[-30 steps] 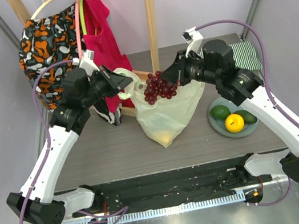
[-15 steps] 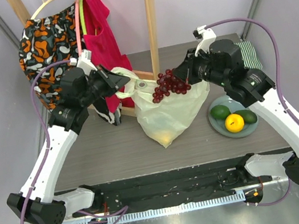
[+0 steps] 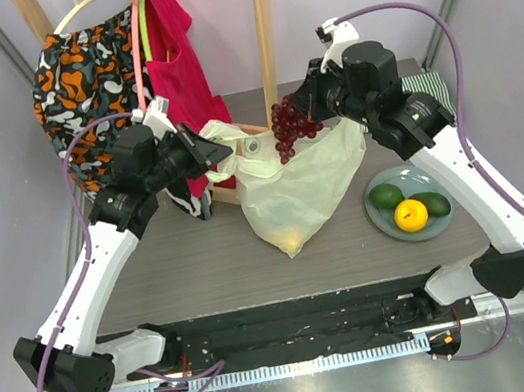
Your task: Place the fruits into the plastic bag
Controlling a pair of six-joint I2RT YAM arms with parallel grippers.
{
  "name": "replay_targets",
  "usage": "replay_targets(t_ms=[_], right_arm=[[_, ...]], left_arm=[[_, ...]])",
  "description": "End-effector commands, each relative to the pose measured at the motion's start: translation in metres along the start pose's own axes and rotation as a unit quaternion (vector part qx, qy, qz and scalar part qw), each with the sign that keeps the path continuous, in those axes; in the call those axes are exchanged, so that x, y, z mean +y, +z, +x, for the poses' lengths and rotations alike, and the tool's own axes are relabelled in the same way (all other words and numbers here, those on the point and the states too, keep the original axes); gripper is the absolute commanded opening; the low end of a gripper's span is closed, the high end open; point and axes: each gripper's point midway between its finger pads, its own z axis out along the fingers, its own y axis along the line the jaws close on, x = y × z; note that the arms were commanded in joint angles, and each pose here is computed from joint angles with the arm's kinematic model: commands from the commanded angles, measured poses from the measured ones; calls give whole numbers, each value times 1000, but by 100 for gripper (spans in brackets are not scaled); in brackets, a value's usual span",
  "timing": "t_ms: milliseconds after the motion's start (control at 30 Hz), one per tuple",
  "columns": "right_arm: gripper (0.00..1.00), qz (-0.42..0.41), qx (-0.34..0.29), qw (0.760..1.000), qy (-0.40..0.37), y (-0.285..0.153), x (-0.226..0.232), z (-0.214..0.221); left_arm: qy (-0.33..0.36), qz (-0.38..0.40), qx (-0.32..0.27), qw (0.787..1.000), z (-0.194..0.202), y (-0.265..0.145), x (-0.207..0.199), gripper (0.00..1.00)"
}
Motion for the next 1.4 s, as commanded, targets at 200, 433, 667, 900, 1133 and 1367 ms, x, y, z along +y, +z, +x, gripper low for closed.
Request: replay_targets(t_ms=[200, 433, 667, 900, 1133, 1367], right_arm=[[1, -24, -23, 999, -19, -4, 7, -3], [1, -37, 14, 999, 15, -18, 7, 27], [1, -53, 43, 996, 56, -32, 12, 47], [1, -58, 62, 993, 77, -40, 14, 57], [1, -51, 76, 991, 101, -40, 12, 69], [1, 3, 57, 989, 135, -16, -1, 58]], left_arm=[[2, 46, -25, 999, -21, -2, -28, 0], [-4, 46, -30, 998, -30, 12, -30, 0], [-3, 43, -43, 998, -40, 24, -28, 0], [-7, 28, -55, 998, -46, 28, -20, 0], [-4, 34, -60, 998, -49, 26, -22, 0], [1, 46, -47, 998, -40, 20, -24, 0]])
